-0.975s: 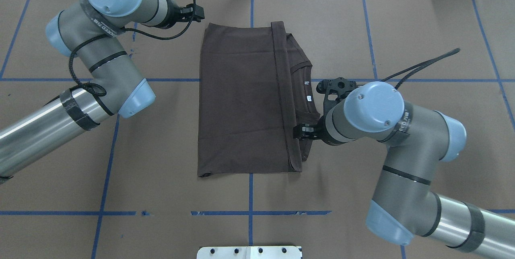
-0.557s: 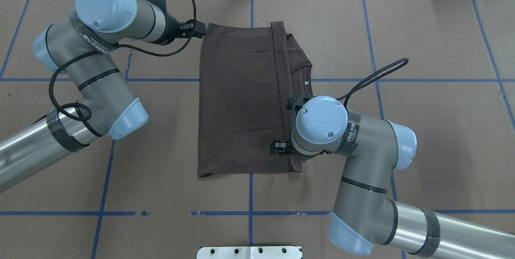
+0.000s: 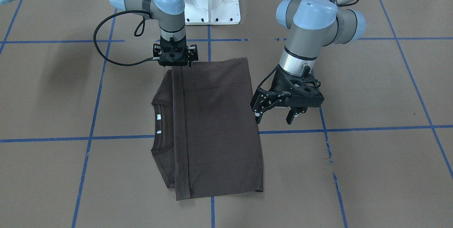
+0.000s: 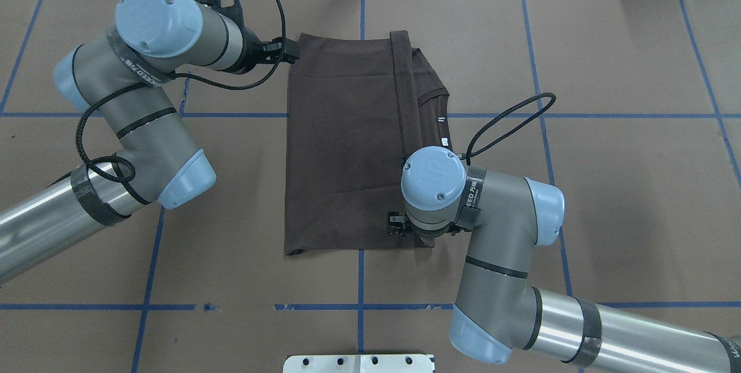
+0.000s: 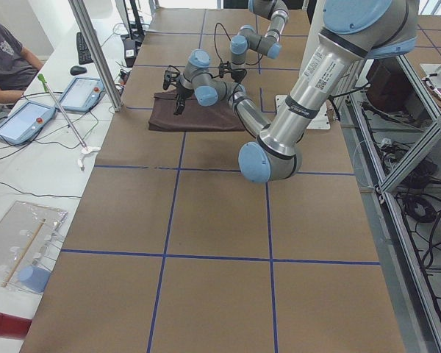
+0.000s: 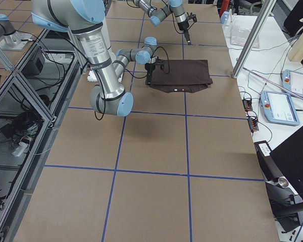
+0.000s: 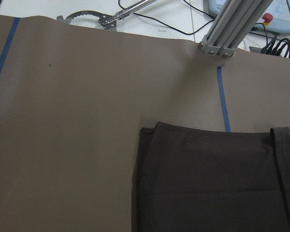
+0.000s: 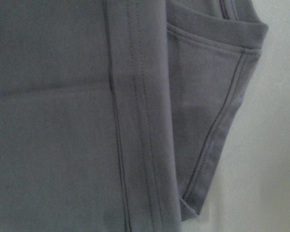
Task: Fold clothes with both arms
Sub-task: 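Move the right gripper to the shirt's side edge nearest it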
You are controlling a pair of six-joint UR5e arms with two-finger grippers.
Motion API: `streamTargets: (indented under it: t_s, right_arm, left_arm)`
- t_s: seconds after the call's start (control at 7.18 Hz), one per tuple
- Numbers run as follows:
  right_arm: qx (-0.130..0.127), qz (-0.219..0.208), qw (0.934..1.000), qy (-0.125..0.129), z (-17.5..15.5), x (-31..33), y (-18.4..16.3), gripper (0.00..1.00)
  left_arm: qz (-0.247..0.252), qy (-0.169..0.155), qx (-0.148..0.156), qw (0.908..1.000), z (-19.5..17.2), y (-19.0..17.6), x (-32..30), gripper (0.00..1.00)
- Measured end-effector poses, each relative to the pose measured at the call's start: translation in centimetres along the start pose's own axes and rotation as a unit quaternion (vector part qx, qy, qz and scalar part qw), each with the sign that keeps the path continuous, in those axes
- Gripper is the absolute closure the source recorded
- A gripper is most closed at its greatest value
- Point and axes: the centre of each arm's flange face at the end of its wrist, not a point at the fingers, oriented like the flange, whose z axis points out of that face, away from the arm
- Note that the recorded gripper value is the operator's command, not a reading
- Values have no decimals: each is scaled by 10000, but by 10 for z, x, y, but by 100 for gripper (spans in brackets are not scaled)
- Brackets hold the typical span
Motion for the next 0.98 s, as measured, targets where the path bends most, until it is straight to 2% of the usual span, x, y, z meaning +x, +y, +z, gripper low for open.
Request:
streamTargets:
  t_s: [0.42,0.98]
  right_arm:
    - [-161,48,9997,196,8,6,2,0]
    - [-167,112,9992,336,12,21,-9,0]
  left_arm:
    - [-12,13,-8,10000,1,2,1,0]
    - [-8,32,-4,10000,0,2,1,0]
